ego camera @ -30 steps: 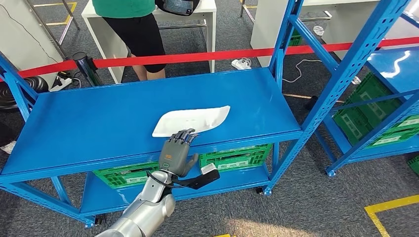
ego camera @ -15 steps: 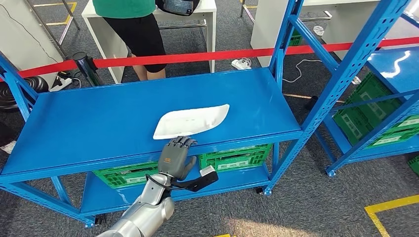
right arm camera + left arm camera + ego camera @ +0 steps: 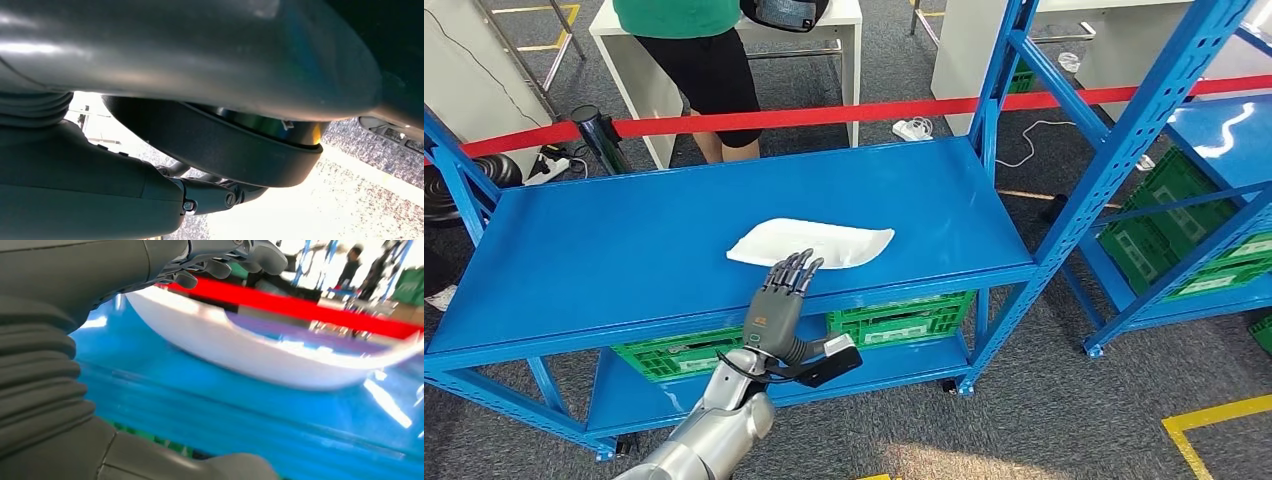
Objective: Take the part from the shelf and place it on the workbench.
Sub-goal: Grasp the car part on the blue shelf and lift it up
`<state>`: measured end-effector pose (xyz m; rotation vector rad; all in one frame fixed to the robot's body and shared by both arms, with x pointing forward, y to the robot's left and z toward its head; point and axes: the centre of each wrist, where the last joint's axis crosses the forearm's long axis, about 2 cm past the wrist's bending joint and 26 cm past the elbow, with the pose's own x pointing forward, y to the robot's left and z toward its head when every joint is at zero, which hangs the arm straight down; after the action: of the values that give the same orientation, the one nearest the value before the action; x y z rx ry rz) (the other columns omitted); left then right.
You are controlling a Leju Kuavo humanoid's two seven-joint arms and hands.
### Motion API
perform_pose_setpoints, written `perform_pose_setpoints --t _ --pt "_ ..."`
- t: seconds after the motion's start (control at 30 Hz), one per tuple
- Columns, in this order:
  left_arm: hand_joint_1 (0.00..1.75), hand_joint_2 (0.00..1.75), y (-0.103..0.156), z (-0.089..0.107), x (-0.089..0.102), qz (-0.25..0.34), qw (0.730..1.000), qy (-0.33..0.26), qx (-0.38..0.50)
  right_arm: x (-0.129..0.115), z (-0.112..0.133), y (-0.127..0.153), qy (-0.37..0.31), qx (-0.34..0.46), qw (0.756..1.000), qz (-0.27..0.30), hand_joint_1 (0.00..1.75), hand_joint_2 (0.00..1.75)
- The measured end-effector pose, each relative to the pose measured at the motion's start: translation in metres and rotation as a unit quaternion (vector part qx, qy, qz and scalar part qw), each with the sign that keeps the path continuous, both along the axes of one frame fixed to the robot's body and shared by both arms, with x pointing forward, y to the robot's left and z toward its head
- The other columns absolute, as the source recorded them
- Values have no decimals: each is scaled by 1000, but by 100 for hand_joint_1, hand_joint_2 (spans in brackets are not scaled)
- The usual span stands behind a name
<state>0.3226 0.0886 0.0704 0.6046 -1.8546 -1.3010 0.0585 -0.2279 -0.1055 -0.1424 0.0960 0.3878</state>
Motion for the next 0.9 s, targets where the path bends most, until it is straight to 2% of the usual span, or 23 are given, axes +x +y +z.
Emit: perform_pose_setpoints --t 0.2,0.47,0.67,0.9 --pt "0 0 -3 17 8 -31 997 -75 11 0 0 0 0 0 1000 -3 0 0" --pt "0 0 6 48 29 5 990 -137 -24 -1 0 0 0 -1 1000 -3 0 0" --pt "0 0 8 62 42 10 987 -158 -14 -1 0 -1 0 -2 1000 -1 0 0" --pt "0 0 8 67 52 18 990 -142 -9 -1 0 -1 0 -2 1000 -2 0 0"
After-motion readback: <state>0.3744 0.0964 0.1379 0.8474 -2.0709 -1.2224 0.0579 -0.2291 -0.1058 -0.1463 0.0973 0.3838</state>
